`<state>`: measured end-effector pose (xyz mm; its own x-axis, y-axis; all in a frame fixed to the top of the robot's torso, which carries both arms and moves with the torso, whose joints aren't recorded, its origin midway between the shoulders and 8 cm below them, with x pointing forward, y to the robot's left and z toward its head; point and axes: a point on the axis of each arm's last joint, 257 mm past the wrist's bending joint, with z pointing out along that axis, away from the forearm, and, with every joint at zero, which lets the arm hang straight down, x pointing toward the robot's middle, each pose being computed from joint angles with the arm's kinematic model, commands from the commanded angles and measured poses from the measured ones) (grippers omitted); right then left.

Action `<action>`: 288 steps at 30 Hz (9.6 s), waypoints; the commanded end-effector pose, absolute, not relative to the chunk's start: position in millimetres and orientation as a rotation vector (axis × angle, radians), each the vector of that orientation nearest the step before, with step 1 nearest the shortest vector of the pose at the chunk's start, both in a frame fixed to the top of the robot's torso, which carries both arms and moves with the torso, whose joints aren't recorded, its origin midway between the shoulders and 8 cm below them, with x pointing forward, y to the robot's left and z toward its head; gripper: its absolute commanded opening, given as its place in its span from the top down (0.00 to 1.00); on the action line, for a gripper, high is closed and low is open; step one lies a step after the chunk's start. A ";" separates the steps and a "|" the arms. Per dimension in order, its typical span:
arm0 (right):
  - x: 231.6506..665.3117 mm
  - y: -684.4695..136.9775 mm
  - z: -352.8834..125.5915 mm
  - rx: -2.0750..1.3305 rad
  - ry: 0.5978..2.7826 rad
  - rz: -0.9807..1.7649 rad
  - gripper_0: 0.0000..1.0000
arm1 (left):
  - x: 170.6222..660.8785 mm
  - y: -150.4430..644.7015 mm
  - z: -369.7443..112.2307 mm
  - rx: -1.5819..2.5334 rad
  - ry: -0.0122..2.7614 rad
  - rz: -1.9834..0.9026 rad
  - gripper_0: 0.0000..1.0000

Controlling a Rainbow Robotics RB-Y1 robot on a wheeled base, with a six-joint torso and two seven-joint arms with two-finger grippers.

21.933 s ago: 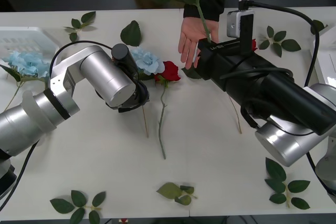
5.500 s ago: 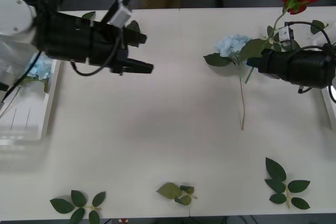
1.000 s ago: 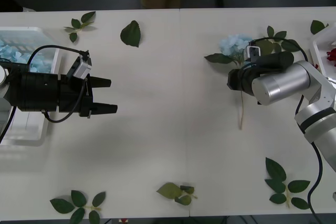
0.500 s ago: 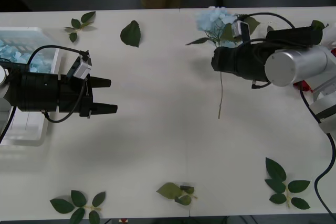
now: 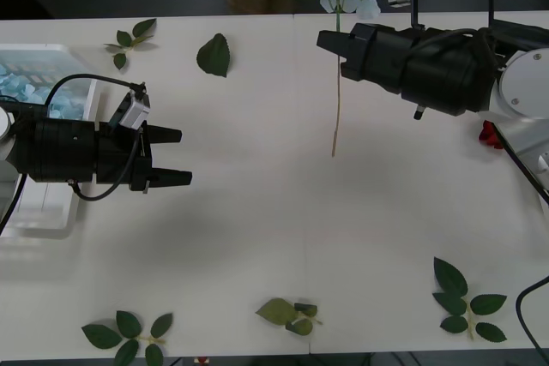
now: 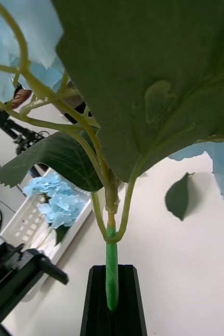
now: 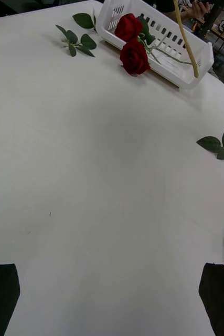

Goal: Place the red flowers into the right box and the blue flowers into the left box. If a person shows an open palm, hand one flower to the person first, then continue sorting.

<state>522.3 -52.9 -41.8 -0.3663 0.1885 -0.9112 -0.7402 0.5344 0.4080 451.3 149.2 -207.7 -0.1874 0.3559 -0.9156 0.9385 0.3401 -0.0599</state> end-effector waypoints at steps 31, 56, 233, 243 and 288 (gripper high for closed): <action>432.2 32.7 -26.7 -0.937 1.413 0.943 1.00 | 413.1 67.3 -142.5 1.052 1.482 -1.356 0.00; 443.2 41.6 -14.0 -0.828 1.382 0.987 1.00 | 434.8 -43.0 -68.0 0.830 1.340 -1.666 0.00; 479.6 -134.1 -65.1 -0.953 1.486 0.955 0.00 | 581.8 -67.0 105.1 0.560 1.298 -1.450 1.00; 480.5 -134.1 -64.1 -0.951 1.485 0.953 0.00 | 582.0 -66.8 104.0 0.559 1.300 -1.448 1.00; 481.7 -129.6 -68.5 -0.934 1.493 0.964 0.00 | 580.5 -66.0 102.7 0.564 1.299 -1.454 0.00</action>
<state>483.0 -133.6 -92.3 -0.1925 -0.0250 -0.9810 -0.9081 0.3834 0.1684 601.3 -37.7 61.8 -0.3826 -0.4051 -0.8303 0.8480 0.2028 -0.4897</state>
